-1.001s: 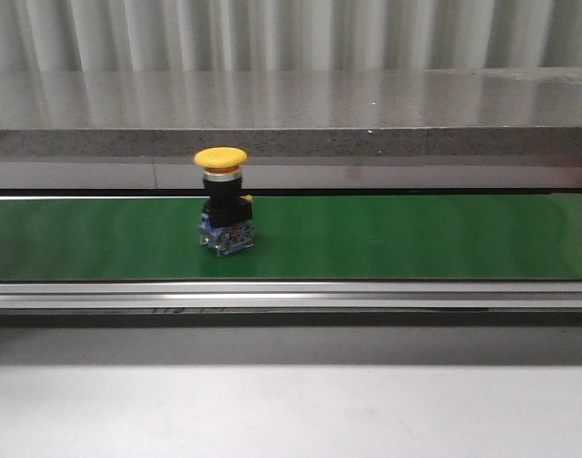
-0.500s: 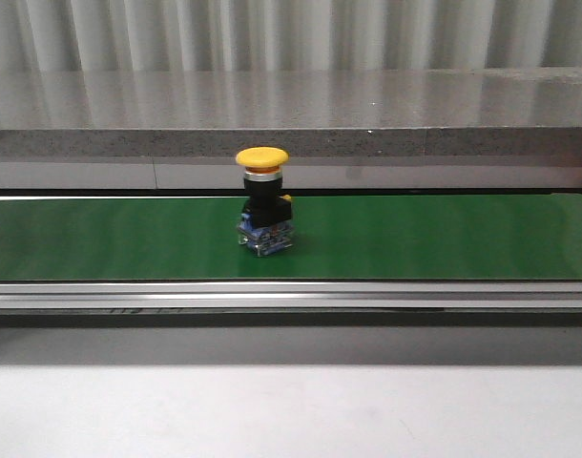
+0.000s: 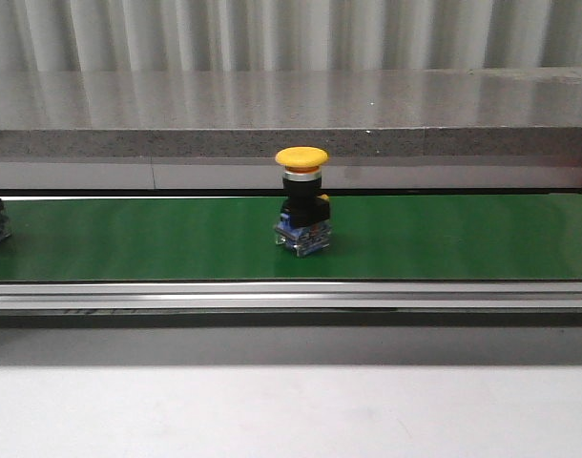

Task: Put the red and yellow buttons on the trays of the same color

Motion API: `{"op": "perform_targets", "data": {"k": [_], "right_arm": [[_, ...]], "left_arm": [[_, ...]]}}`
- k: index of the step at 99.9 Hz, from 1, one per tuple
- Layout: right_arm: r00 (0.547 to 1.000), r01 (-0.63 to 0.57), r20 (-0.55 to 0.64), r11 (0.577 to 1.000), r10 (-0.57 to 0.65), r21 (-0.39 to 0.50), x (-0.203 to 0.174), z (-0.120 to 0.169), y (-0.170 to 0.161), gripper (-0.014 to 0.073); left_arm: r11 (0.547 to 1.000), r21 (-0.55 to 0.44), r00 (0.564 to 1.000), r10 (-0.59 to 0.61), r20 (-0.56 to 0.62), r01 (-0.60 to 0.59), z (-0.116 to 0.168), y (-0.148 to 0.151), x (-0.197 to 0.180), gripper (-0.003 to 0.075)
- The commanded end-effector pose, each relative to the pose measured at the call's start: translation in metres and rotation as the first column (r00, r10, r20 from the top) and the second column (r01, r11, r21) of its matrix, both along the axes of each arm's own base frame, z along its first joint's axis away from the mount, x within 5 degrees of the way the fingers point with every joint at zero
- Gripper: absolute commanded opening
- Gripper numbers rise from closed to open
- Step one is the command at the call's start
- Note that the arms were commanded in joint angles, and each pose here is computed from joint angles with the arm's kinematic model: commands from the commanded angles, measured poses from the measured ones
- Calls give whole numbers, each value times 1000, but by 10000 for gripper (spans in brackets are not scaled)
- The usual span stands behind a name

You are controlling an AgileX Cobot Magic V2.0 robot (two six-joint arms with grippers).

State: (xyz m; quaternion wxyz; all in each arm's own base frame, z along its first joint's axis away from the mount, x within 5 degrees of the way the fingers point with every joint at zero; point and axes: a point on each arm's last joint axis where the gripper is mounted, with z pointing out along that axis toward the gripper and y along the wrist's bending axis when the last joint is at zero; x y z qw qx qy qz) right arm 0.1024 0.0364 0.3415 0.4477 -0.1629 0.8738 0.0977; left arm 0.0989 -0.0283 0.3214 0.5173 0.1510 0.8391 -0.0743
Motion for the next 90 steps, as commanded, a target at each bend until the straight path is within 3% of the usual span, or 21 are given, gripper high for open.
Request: {"op": "perform_targets", "data": {"k": [1,13,20,37,61,90], "right_arm": [[1000,-22,9,1000,22,16,20,19,8,197],[997,-54,-49,997,57,59,41,30,20,505],[993,-64,-89,995,71,71,53,33,25,596],[977,-78,-186,987,104,142,82,35,40,602],[913,-146,-373,986,168,86,122,16,56,602],[892,-195,-407,980,198,49,166,-7,73,602]], "left_arm": [[999,-40,997,9,78,-6,13,-1,2,-20],[999,-40,997,9,78,-6,13,-1,2,-20],[999,-40,997,9,78,-6,13,-1,2,-20],[999,-40,997,9,78,-6,13,-1,2,-20],[999,-40,997,9,78,-6,13,-1,2,-20],[999,-40,997,9,78,-6,13,-1,2,-20]]}}
